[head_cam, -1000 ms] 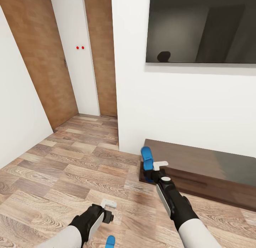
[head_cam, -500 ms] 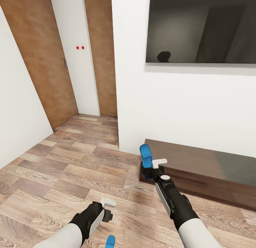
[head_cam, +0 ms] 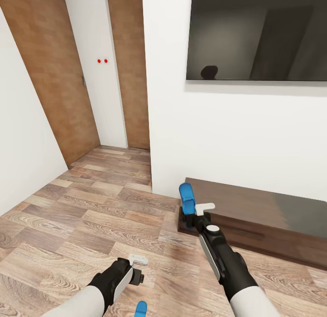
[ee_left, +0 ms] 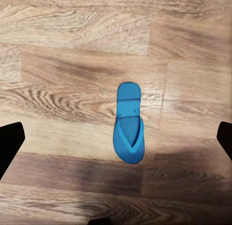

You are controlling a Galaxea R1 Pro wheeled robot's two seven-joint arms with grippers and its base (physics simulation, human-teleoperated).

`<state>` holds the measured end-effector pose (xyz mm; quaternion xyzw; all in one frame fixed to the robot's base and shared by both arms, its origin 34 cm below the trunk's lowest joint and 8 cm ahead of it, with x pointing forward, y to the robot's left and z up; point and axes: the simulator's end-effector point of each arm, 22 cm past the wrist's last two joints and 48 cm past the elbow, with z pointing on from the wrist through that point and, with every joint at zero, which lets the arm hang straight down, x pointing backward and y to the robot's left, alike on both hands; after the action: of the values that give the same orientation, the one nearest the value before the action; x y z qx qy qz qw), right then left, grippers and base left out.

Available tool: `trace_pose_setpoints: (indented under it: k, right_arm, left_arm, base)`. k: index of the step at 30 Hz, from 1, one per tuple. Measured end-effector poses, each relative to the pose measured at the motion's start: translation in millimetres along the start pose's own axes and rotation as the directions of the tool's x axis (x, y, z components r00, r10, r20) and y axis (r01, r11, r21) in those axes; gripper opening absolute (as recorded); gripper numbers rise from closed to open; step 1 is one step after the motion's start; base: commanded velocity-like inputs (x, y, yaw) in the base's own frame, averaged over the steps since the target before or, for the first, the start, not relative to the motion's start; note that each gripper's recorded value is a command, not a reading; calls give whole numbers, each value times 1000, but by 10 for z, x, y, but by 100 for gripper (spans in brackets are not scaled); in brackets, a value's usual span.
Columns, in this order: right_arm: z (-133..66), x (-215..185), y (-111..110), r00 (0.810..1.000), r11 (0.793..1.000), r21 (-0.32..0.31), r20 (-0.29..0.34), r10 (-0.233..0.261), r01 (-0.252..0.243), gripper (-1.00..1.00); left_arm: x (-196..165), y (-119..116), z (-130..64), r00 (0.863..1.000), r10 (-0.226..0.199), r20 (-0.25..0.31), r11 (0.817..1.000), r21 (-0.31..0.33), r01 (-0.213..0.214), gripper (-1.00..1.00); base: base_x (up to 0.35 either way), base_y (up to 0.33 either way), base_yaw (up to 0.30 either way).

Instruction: In the bedroom, move the book from the bed onto either nightstand, and place the two sandals side by side next to the bed.

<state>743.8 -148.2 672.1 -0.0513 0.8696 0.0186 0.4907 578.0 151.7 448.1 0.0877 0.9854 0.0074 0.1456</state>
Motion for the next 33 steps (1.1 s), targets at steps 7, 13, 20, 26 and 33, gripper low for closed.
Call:
trace_pose_setpoints:
  k: [7,13,20,26,33]
  right_arm:
    - [-69,1,4,1000,1000,-1,-4,4,-4,-100]
    - [-35,111,7,1000,1000,-1,-4,5,-5,-100]
    - [-2,201,11,1000,1000,-1,7,6,-6,-100]
    - [-89,217,14,999,1000,-2,36,17,-17,-100]
    - [-144,397,19,1000,1000,-3,4,20,-20,-100]
  left_arm:
    - [-10,-22,-3,1000,-9,2,1000,10,9,100]
    - [28,-37,106,1000,-12,8,1000,13,12,100]
    - [78,-60,235,1000,-13,14,1000,19,13,100]
    - [128,-108,346,1000,-14,16,999,39,13,100]
    - [190,-130,478,1000,-14,19,999,45,13,100]
  base:
    - [0,0,0]
    - [0,0,0]
    - [0,0,0]
    - [0,0,0]
    - [0,0,0]
